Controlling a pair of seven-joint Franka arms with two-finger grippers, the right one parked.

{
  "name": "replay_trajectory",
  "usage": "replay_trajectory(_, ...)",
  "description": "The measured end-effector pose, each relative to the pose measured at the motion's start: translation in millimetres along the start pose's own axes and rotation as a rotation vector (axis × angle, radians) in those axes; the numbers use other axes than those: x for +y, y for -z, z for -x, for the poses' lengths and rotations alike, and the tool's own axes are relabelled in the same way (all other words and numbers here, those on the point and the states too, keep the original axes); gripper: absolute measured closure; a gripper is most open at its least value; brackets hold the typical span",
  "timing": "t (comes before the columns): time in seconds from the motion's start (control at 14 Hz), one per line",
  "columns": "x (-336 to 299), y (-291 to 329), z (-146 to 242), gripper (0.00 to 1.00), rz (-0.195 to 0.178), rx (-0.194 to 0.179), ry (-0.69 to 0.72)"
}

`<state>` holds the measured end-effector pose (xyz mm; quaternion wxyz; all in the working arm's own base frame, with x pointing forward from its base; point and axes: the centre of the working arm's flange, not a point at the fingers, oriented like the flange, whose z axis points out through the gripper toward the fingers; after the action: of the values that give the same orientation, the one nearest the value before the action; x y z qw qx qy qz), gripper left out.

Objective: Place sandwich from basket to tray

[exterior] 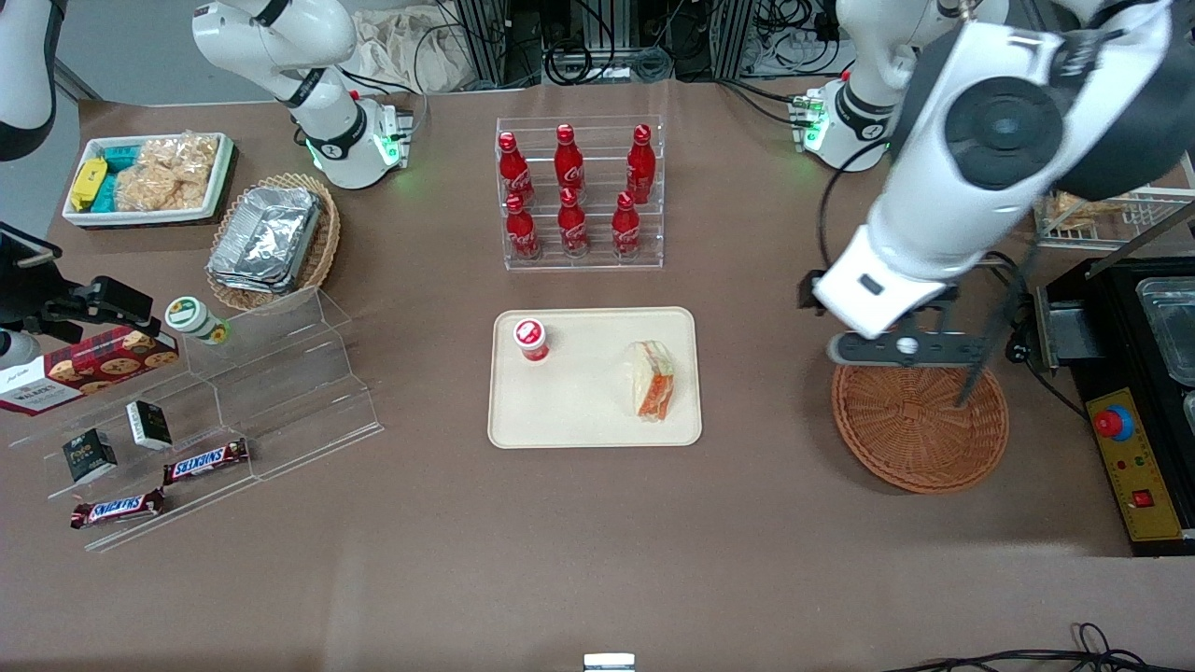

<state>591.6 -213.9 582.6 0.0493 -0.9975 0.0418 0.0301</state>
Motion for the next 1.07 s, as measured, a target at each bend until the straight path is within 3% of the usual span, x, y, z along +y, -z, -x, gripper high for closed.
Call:
replay_trajectory(0.21,-55.4,1.8,-2.6,0.00,0.030,-0.017,-0.002)
replay_trajectory(0.36,-85.2,-3.0,-0.9,0.00,0.041,-0.010,0.006)
replay_trajectory(0.79,-125.0,-1.3,29.3,0.00,0.031,0.013,0.011)
replay_trajectory(1.07,-171.2,-4.8,29.8,0.00,0.036,0.009,0.004)
